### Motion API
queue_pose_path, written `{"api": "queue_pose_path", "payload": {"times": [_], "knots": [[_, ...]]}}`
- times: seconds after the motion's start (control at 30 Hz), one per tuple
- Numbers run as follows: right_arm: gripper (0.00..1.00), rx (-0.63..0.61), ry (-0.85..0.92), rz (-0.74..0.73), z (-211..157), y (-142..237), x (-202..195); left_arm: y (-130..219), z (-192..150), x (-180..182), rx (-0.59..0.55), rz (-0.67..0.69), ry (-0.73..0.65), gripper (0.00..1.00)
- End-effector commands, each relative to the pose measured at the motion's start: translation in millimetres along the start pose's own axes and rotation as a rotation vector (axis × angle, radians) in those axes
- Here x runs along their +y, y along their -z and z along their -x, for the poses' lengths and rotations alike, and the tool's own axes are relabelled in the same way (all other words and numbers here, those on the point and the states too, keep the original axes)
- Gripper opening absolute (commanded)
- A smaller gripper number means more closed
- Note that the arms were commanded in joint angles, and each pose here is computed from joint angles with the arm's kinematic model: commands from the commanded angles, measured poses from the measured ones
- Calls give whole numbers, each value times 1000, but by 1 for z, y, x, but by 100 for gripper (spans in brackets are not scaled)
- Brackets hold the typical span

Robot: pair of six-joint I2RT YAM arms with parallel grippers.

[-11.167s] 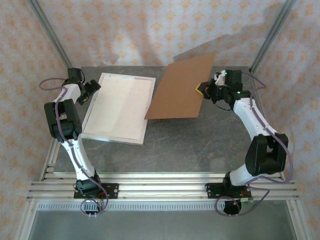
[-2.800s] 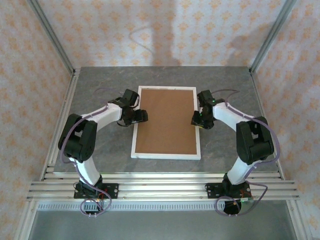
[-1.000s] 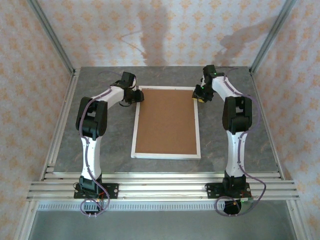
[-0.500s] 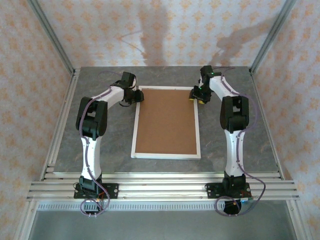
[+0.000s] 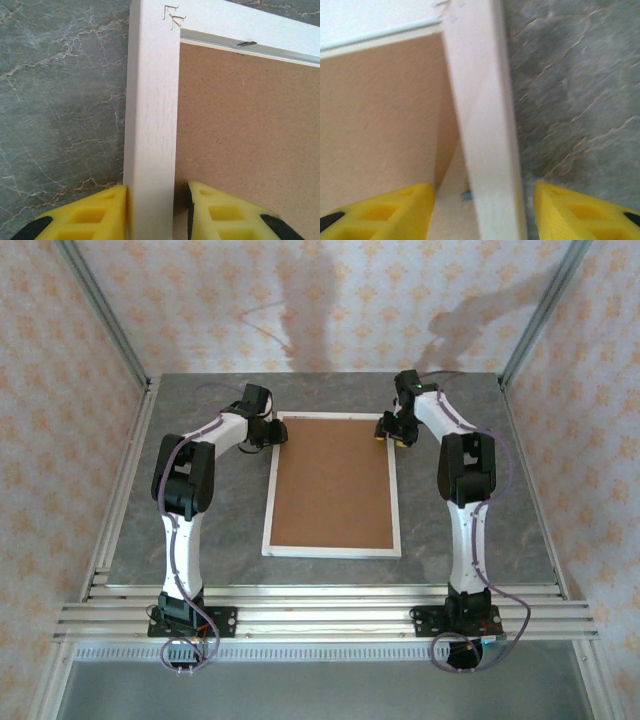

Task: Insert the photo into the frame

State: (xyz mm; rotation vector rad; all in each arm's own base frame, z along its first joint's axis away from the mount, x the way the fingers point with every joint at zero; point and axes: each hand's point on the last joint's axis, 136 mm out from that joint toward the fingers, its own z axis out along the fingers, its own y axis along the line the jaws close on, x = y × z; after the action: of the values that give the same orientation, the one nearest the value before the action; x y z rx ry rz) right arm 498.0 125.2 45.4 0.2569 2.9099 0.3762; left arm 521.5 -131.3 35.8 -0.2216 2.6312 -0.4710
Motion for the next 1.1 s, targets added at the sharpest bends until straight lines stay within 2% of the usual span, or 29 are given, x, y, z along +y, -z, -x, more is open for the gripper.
{"api": "queue_pose_path", "payload": {"times": [0.0, 0.07, 0.2, 0.57, 1.07], "knots": [[56, -59, 15, -20, -4, 51, 9, -14, -33, 19, 84, 57, 35, 31], [56, -86, 4, -21, -7, 68, 2, -13, -32, 20, 81, 59, 35, 31], [56, -85, -16, -28, -29, 77, -11, -9, -30, 21, 74, 67, 26, 31], [56, 11, -41, -67, -100, 58, -42, -7, -26, 18, 66, 58, 29, 31], [56, 70, -55, -63, -117, 25, -50, -9, -34, 21, 83, 63, 38, 31]]}}
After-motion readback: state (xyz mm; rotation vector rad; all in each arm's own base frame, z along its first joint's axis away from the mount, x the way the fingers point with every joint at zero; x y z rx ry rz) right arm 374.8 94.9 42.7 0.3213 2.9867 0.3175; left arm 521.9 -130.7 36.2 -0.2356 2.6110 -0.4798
